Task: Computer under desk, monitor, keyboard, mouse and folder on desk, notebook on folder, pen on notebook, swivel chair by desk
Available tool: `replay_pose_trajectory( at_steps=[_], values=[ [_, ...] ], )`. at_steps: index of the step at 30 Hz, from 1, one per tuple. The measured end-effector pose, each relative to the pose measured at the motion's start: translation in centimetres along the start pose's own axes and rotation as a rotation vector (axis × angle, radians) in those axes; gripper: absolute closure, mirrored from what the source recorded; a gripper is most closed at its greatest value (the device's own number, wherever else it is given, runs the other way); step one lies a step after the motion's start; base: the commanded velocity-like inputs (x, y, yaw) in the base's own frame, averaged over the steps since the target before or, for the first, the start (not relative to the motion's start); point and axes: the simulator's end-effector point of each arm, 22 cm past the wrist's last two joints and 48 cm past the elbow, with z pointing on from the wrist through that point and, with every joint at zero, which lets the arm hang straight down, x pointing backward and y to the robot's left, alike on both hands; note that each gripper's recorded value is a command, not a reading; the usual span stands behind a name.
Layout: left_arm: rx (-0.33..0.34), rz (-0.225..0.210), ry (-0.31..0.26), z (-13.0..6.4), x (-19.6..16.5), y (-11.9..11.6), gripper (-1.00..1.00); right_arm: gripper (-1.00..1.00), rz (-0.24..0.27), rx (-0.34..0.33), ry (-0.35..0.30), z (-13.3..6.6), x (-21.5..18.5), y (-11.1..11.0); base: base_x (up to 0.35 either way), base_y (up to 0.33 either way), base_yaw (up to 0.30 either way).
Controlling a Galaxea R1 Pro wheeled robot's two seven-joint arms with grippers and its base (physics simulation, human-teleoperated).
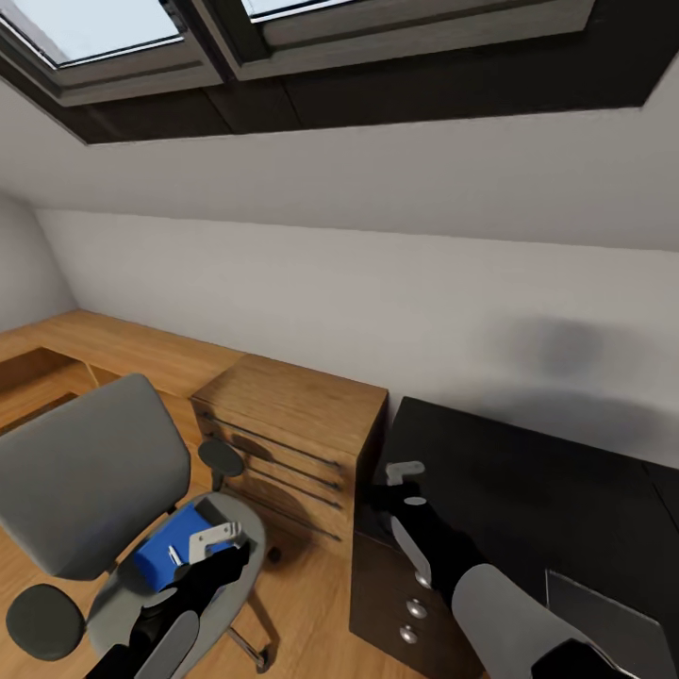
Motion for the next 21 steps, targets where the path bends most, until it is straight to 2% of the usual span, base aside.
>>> replay_pose_trajectory(
  at_steps=[3,11,21],
  values=[
    [0.017,-0.005,-0.017,-0.4,-0.9,-0.6,-1.00,-1.00,0.002,0.005,-0.005,0.1,0.4,-0.2,0.012,0.000,0.000],
    [0.104,-0.029,-0.113,-2.6,-5.2,-3.8,-1.00,-1.00,0.002,0.013,-0.042,0.5,0.1,-0.7,0.001,0.000,0.000],
    [0.111,-0.031,-0.120,-2.0,-5.0,-4.0,-1.00,-1.00,0.001,0.018,-0.057,1.3,0.3,-1.1,0.000,0.000,0.000]
  ],
)
